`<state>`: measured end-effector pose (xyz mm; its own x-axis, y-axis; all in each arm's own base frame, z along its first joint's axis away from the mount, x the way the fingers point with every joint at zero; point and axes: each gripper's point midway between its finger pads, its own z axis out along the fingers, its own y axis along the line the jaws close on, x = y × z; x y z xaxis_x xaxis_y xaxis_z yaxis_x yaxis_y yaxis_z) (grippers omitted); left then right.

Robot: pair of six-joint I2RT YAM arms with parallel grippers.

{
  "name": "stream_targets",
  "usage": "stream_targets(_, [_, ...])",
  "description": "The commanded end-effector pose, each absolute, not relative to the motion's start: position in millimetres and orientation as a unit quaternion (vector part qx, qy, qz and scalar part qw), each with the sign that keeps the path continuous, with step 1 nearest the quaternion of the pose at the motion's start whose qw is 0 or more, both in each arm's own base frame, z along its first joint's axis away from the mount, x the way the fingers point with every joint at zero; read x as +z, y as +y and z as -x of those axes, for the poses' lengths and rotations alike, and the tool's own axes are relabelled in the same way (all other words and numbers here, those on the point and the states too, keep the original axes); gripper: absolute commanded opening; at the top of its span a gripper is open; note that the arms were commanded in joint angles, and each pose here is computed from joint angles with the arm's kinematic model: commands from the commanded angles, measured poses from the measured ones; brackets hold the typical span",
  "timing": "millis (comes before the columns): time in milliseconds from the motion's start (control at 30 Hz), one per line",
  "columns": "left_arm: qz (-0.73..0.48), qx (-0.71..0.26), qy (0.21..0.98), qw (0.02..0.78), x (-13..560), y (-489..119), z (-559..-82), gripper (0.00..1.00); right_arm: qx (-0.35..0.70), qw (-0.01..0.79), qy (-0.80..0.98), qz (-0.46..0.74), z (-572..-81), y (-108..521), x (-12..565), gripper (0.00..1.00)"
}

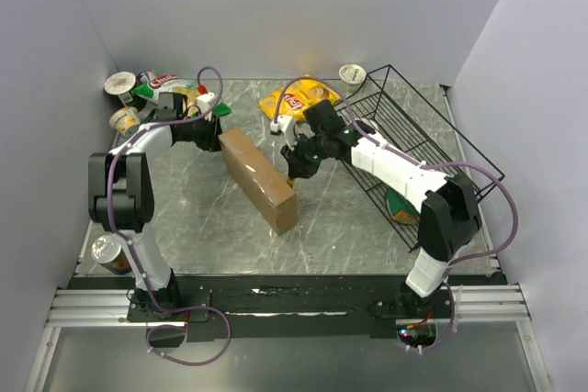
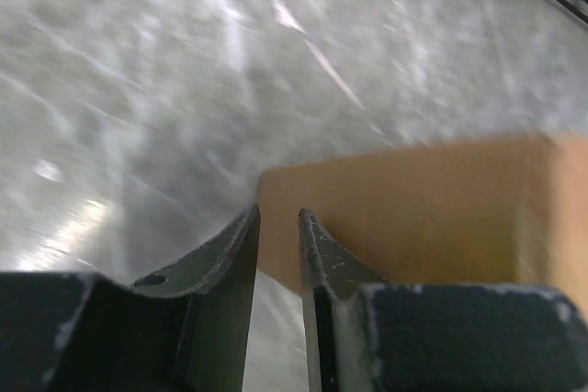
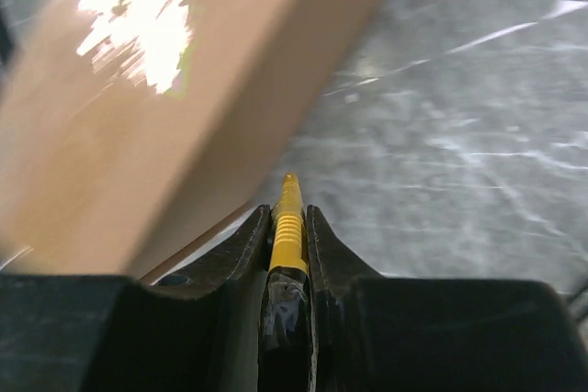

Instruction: Unpack the express box

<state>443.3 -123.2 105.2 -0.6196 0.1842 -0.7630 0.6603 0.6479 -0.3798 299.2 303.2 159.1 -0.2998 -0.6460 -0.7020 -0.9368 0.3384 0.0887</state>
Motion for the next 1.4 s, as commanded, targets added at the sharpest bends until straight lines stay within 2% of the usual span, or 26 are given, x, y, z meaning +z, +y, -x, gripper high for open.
stream_targets(0, [-0.276, -0.353, 0.816, 0.364, 134, -136, -407, 0.30, 0.235, 0.336, 0.760, 0.505, -338, 300, 182, 0.00])
stream_targets(233, [-0.261, -0.344, 0.834, 0.342, 117, -131, -367, 0.31, 0.220, 0.332, 0.776, 0.489, -351, 292, 175, 0.00])
stream_targets(400, [-0.253, -0.342, 0.840, 0.338, 113, -130, -364, 0.31, 0.194, 0.327, 0.793, 0.477, -343, 271, 171, 0.00])
stream_targets(600, [-0.258, -0.324, 0.845, 0.339, 112, -125, -374, 0.31, 0.158, 0.306, 0.797, 0.496, -287, 215, 174, 0.00])
stream_targets(733, [-0.259, -0.321, 0.845, 0.340, 110, -124, -382, 0.31, 0.192, 0.256, 0.778, 0.541, -227, 196, 165, 0.00])
stream_targets(967, [-0.251, -0.336, 0.831, 0.365, 117, -124, -421, 0.32, 0.255, 0.286, 0.727, 0.570, -171, 233, 184, 0.00])
stream_targets(1067, [-0.263, -0.380, 0.805, 0.373, 126, -136, -451, 0.32, 0.291, 0.273, 0.716, 0.573, -147, 264, 181, 0.00])
stream_targets(1200, [-0.295, -0.430, 0.762, 0.384, 133, -155, -484, 0.33, 0.288, 0.239, 0.705, 0.602, -129, 273, 159, 0.00])
stream_targets(1367, [-0.361, -0.495, 0.707, 0.353, 116, -180, -469, 0.33, 0.272, 0.251, 0.709, 0.600, -140, 283, 158, 0.00])
